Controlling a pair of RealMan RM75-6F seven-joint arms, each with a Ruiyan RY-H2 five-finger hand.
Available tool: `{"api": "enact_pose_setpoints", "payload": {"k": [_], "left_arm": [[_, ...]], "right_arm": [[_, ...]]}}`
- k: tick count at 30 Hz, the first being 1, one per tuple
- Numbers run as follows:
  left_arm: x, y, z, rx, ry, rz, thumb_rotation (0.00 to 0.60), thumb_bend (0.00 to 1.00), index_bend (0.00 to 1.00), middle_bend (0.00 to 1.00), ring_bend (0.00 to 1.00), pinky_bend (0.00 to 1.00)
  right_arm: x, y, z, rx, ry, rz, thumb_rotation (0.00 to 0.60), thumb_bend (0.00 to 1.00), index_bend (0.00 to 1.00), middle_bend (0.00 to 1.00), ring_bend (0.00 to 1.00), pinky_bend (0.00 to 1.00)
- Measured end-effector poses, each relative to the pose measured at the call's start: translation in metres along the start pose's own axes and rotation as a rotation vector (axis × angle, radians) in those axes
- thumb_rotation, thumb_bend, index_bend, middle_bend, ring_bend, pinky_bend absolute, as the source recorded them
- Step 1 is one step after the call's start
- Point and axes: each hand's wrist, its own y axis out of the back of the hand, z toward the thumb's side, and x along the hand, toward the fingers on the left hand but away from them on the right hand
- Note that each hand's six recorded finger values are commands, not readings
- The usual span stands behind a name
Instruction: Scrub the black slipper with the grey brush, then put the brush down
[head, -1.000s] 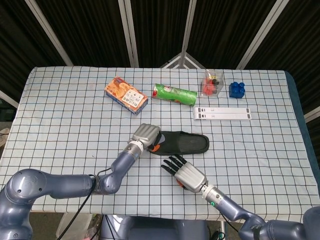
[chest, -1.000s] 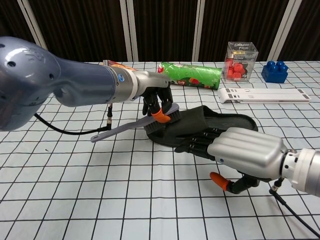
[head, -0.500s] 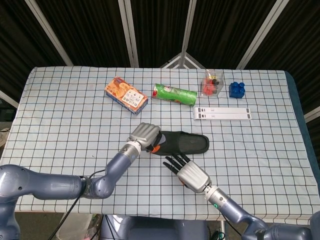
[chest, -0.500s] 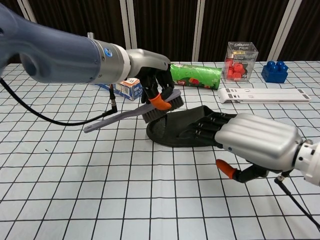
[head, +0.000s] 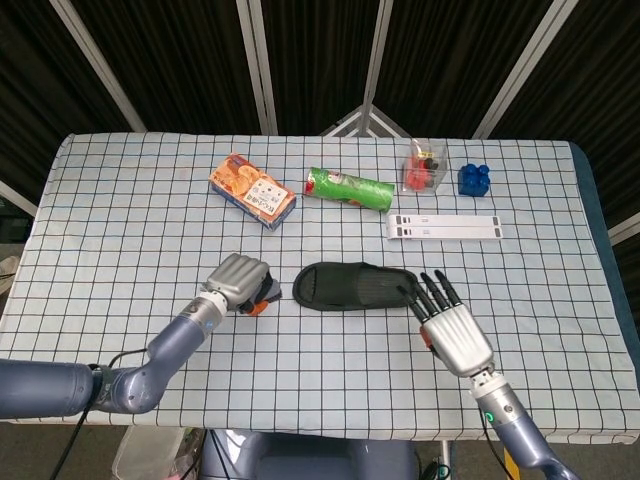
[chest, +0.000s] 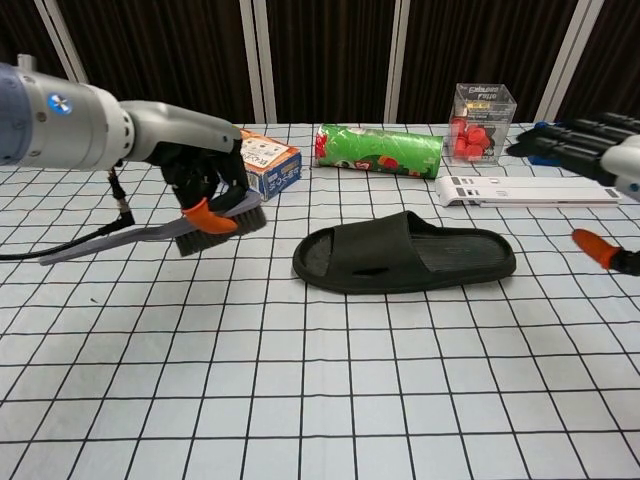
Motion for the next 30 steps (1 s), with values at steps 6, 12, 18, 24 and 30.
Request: {"api": "enact_pose_setpoints", "payload": {"k": [6, 12, 18, 24, 30], "left_arm": [[-0.017, -0.022, -0.03, 0.073, 0.011, -0.017, 0.6, 0.77, 0.55, 0.64, 0.55, 0.51], [-0.033, -0.054, -0.063, 0.189, 0.027, -0.071, 0.6, 0.76, 0.54, 0.63, 0.55, 0.51], [-0.035, -0.074, -0.081, 0.277, 0.033, -0.105, 0.6, 0.7, 0.51, 0.6, 0.53, 0.49], [-0.03, -0.086, -0.078, 0.345, -0.009, -0.077, 0.6, 0.41, 0.35, 0.45, 0.37, 0.38], [-0.026, -0.094, -0.071, 0.347, -0.055, -0.024, 0.6, 0.13, 0.07, 0.24, 0.22, 0.34]], "right_arm": [[0.023, -0.009, -0.042, -0.043, -0.138, 0.027, 0.6, 0.56, 0.0, 0.02, 0.0, 0.0], [0.041, -0.021, -0.054, -0.052, -0.169, 0.044, 0.6, 0.56, 0.0, 0.02, 0.0, 0.0], [0.04, -0.028, -0.056, -0.074, -0.182, 0.052, 0.6, 0.56, 0.0, 0.02, 0.0, 0.0], [0.039, -0.028, -0.06, -0.075, -0.191, 0.051, 0.6, 0.56, 0.0, 0.02, 0.0, 0.0], [0.041, -0.029, -0.063, -0.082, -0.203, 0.057, 0.6, 0.56, 0.0, 0.02, 0.0, 0.0]]}}
